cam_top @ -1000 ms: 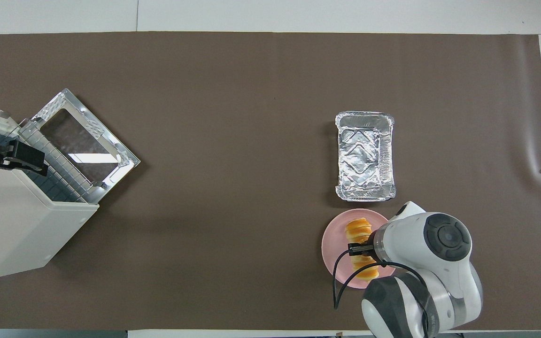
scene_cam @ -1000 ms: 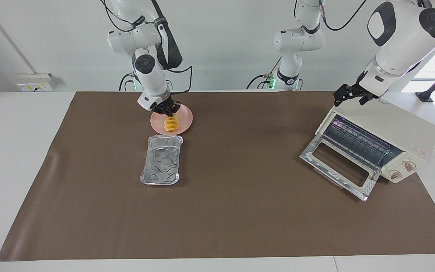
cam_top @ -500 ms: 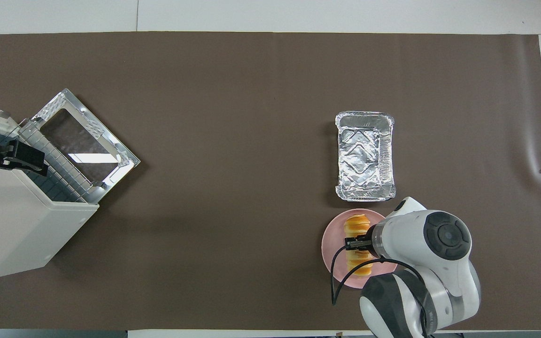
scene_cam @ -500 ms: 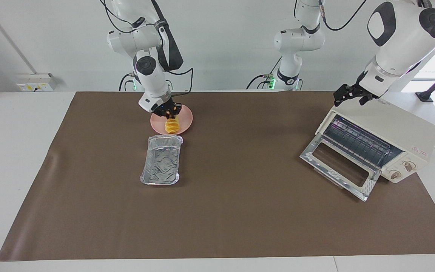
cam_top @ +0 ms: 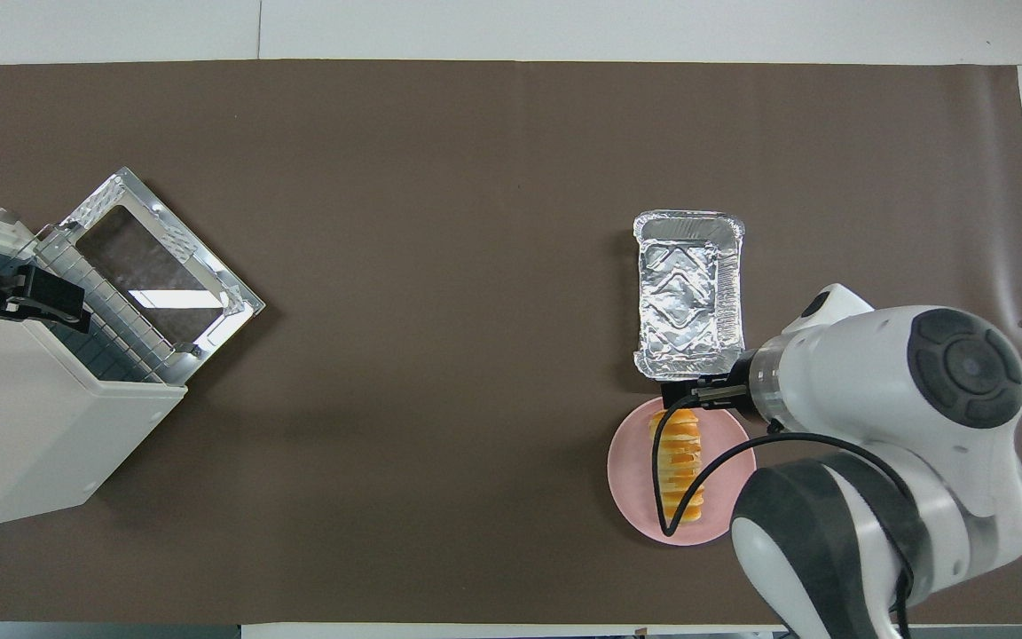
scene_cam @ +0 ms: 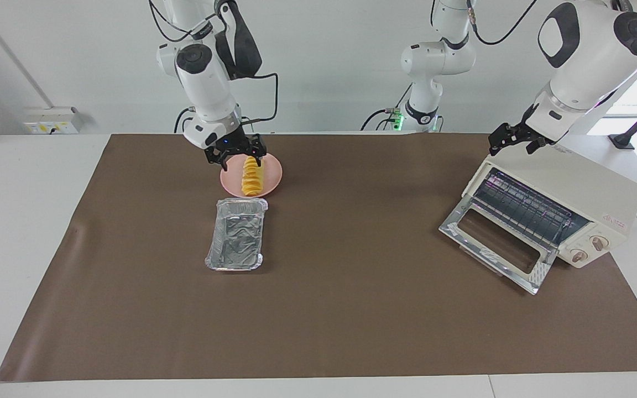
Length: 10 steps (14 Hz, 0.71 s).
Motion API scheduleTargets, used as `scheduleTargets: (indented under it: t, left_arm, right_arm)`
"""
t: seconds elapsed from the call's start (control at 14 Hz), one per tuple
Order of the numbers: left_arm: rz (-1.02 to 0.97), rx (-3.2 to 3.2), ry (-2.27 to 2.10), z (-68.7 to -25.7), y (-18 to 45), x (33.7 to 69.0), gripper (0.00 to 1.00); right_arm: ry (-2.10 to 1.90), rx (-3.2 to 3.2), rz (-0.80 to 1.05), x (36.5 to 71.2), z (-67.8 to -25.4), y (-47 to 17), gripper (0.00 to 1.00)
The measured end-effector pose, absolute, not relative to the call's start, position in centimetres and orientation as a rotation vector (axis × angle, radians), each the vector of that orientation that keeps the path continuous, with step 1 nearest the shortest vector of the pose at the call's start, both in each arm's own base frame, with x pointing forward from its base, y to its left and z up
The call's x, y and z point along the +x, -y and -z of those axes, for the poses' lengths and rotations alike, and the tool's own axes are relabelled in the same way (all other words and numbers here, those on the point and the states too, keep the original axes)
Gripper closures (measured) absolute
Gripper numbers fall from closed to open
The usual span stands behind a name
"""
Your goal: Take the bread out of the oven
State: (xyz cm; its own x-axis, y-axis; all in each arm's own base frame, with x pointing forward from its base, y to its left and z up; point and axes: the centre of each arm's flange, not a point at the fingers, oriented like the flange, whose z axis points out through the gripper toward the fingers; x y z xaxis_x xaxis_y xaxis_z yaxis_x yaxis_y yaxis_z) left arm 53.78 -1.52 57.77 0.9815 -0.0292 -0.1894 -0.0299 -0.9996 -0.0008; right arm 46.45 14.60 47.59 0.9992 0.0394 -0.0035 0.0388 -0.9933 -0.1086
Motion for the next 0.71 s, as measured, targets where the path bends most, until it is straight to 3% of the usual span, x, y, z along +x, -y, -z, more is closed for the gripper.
scheduleTargets:
  t: [0.71]
  left_arm:
    - [-0.298, -3.123, -0.047, -57.8, 1.5, 53.8, 0.0]
  right_arm:
    - [0.086, -3.166, 0.03, 52.4, -59.3, -6.8, 0.0]
